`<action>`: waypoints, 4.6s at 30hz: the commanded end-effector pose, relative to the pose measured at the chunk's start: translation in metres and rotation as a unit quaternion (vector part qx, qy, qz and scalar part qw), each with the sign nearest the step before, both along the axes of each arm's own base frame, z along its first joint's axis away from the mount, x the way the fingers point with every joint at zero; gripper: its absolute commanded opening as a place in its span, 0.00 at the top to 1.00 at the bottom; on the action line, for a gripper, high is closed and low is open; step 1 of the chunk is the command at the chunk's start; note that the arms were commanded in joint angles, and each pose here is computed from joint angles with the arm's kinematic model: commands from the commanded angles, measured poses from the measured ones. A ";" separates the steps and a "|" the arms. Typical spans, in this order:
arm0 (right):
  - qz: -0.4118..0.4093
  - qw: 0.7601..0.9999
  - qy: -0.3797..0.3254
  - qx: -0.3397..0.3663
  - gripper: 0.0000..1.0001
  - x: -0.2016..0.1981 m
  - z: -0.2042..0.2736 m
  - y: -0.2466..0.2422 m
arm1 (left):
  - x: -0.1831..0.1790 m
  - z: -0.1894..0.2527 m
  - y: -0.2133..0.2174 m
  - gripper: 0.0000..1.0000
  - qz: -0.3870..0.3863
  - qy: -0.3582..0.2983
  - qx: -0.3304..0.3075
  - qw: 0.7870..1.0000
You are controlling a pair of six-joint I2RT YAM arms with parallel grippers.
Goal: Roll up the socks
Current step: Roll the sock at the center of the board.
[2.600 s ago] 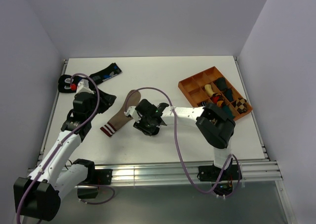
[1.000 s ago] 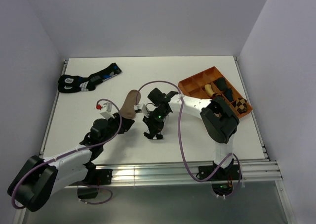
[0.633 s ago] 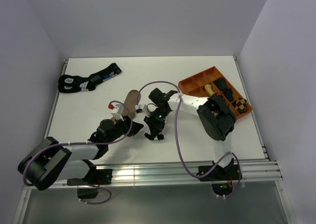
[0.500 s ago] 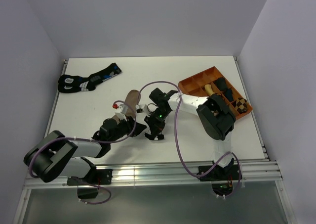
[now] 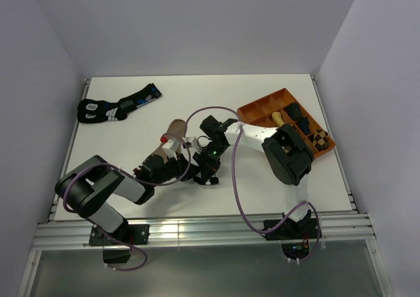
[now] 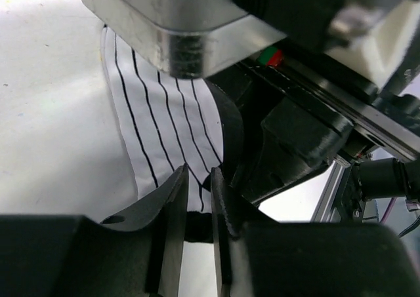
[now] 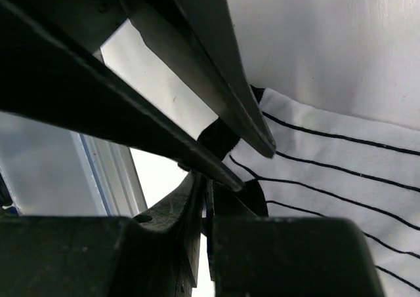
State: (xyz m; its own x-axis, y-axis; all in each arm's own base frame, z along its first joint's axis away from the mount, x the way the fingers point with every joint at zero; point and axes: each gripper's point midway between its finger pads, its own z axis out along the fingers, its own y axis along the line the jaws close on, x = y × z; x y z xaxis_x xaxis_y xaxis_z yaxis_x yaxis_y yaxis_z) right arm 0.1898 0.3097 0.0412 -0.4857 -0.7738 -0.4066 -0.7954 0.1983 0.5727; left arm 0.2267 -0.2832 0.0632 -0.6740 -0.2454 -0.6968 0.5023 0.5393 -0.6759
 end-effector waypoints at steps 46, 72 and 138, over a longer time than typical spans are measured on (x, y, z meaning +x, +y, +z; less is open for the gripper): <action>-0.100 0.994 0.036 -0.037 0.98 0.044 -0.020 -0.013 | -0.010 -0.022 -0.017 0.82 -0.038 0.043 0.007 0.998; -0.106 0.991 0.059 -0.065 1.00 0.042 -0.035 -0.018 | -0.013 -0.025 -0.022 0.62 -0.052 0.027 0.051 0.997; -0.180 0.974 -0.134 -0.012 0.64 0.098 0.048 -0.069 | 0.001 -0.056 0.012 1.00 0.063 0.212 0.231 0.948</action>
